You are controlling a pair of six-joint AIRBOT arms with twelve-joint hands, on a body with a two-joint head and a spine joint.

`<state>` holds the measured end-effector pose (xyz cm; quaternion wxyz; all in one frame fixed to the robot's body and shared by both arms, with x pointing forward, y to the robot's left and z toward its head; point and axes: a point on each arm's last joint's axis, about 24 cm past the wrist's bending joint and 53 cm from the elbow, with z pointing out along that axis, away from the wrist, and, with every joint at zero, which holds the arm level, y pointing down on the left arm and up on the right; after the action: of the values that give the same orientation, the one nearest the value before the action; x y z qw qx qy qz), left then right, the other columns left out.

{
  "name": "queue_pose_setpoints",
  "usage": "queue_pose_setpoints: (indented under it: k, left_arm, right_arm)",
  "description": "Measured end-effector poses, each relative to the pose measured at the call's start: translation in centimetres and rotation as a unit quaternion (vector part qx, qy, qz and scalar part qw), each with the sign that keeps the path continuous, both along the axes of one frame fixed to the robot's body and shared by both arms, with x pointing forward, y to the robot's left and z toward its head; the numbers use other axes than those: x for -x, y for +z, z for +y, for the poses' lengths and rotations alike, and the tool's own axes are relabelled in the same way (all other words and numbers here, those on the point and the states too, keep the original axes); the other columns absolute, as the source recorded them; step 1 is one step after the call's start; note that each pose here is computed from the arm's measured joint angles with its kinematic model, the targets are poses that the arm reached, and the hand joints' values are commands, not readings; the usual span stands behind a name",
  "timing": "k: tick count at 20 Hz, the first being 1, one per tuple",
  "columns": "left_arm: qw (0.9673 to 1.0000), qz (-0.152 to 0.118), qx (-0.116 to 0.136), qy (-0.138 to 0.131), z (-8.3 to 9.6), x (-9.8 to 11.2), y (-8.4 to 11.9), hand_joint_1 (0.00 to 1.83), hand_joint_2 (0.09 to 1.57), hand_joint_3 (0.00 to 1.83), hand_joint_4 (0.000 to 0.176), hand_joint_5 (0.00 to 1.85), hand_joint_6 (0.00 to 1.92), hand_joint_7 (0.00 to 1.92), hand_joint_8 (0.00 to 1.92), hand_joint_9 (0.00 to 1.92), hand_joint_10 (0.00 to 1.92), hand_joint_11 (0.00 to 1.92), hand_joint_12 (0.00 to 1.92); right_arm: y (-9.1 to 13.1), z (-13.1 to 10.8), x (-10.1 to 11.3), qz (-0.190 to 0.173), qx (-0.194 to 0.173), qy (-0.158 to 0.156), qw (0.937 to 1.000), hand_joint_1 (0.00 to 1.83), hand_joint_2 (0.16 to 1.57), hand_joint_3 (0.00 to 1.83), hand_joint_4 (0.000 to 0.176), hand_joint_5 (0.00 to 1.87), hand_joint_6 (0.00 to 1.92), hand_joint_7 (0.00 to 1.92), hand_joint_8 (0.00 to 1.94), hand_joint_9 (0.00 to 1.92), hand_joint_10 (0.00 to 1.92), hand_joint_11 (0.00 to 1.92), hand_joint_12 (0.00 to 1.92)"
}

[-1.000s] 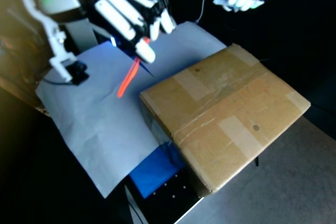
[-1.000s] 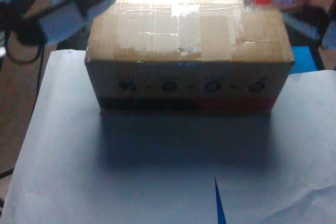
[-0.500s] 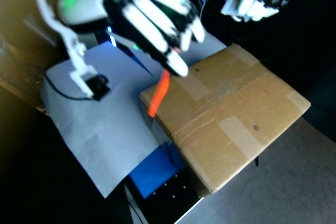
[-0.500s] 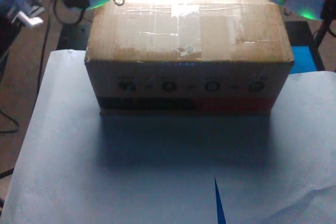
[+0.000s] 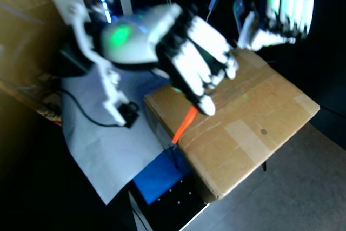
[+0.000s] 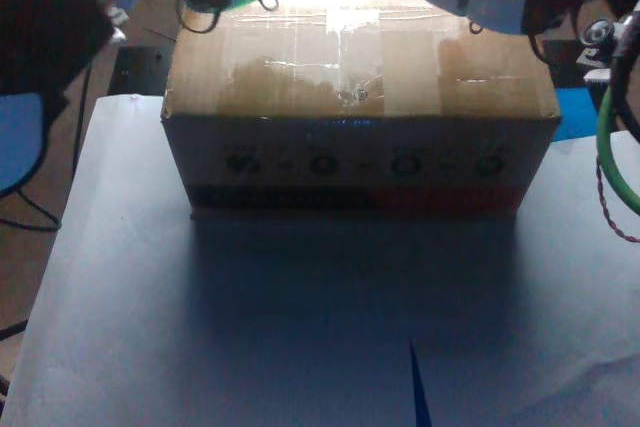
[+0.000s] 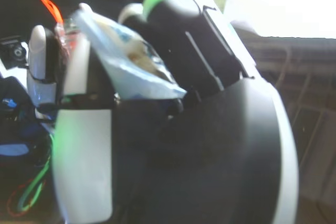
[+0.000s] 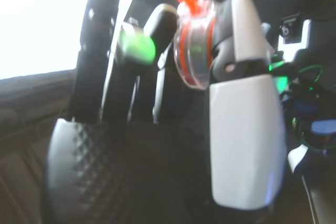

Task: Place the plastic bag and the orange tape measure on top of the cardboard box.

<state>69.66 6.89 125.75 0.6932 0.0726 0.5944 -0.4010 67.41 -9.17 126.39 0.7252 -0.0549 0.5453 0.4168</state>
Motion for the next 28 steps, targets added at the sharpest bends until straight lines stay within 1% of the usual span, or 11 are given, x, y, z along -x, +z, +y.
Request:
queue_pose_setpoints:
  k: [2,7,10,13,15,16,17,18,19,23,28]
  left_arm:
    - [0.9999,0.012,-0.011,-0.001,-0.6,-0.9,-0.7,1.35,1.14,0.00,0.000,0.81,0.98,0.95,1.10,0.98,1.28,0.93,1.48]
    - [0.9984,0.040,-0.040,0.002,-1.2,-2.3,-2.9,1.38,1.15,0.00,0.000,0.81,0.92,0.93,1.14,0.93,1.42,0.81,1.60]
    - [0.9969,0.054,-0.057,0.007,-1.2,-3.1,-4.0,1.36,1.19,0.00,0.000,0.73,1.04,0.88,1.22,0.82,1.49,0.72,1.62]
    - [0.9953,0.067,-0.070,0.012,-0.9,-3.7,-5.0,1.36,1.20,0.00,0.000,0.69,1.15,0.85,1.24,0.81,1.47,0.66,1.62]
    - [0.9950,0.068,-0.073,0.012,-0.9,-3.8,-5.1,1.18,1.23,0.00,0.000,0.71,1.27,0.81,1.39,0.56,1.28,0.29,1.85]
    - [0.9950,0.068,-0.073,0.012,-0.9,-3.7,-5.1,1.10,1.22,0.00,0.000,0.75,1.30,0.67,1.03,0.51,1.26,0.26,1.87]
    - [0.9949,0.068,-0.073,0.011,-0.9,-3.7,-5.1,1.04,1.10,0.00,0.000,0.61,0.51,0.56,0.78,0.39,1.20,0.14,1.84]
    - [0.9949,0.070,-0.073,0.010,-1.1,-3.6,-5.2,1.01,1.09,0.00,0.000,0.61,0.37,0.53,0.66,0.33,1.11,0.07,1.81]
    - [0.9946,0.072,-0.074,0.006,-1.1,-3.2,-5.2,1.02,1.04,0.00,0.000,0.65,0.15,0.57,0.29,0.28,0.83,0.00,1.67]
    - [0.9946,0.070,-0.076,0.007,-0.7,-2.8,-5.0,0.93,1.01,0.00,0.000,0.65,0.03,0.59,0.06,0.26,0.68,0.00,1.57]
    - [0.9941,0.073,-0.080,0.007,-0.3,-2.5,-5.5,1.00,1.03,0.00,0.000,0.67,0.01,0.61,0.03,0.22,0.79,0.00,1.62]
  right_arm:
    - [-0.2,-0.4,-0.5,0.000,0.005,-0.006,1.0000,1.26,1.14,0.00,0.000,0.94,0.86,0.96,1.35,1.06,1.61,0.99,1.81]
    - [-1.3,-1.0,-2.2,0.012,0.015,-0.022,0.9996,1.27,1.13,0.00,0.000,0.86,0.99,1.05,1.14,1.13,1.20,1.04,1.49]
    - [-2.5,-0.1,-2.5,0.029,0.025,-0.016,0.9991,1.27,1.13,0.00,0.000,0.86,0.99,1.06,1.12,1.13,1.19,1.03,1.47]
    - [-3.6,-0.4,-2.8,0.040,0.029,-0.020,0.9986,1.25,1.15,0.00,0.000,0.85,1.00,0.99,1.27,1.04,1.43,0.97,1.66]
    - [-3.6,-0.5,-2.7,0.039,0.027,-0.020,0.9987,1.24,1.18,0.00,0.000,0.78,1.08,0.94,1.34,0.87,1.52,0.84,1.75]
    - [-3.6,-0.4,-2.7,0.040,0.026,-0.020,0.9987,1.15,1.17,0.00,0.000,0.84,1.16,0.78,1.38,0.80,1.57,0.77,1.81]
    - [-3.6,-0.3,-2.6,0.041,0.026,-0.019,0.9986,1.12,1.03,0.00,0.000,0.55,0.92,0.59,1.34,0.63,1.53,0.59,1.78]
    - [-3.7,-0.2,-2.6,0.043,0.026,-0.018,0.9986,1.09,1.01,0.00,0.000,0.52,0.84,0.52,1.34,0.56,1.55,0.52,1.80]
    - [-3.7,0.1,-2.2,0.045,0.026,-0.013,0.9986,0.99,0.98,0.00,0.000,0.46,0.70,0.40,1.24,0.40,1.52,0.34,1.81]
    - [-3.4,0.0,-1.7,0.043,0.027,-0.010,0.9987,0.99,0.92,0.00,0.000,0.51,0.56,0.42,1.09,0.42,1.32,0.34,1.64]
    - [-2.9,-0.6,-1.4,0.040,0.025,-0.013,0.9988,0.98,0.90,0.00,0.000,0.57,0.51,0.47,1.00,0.49,1.18,0.33,1.54]
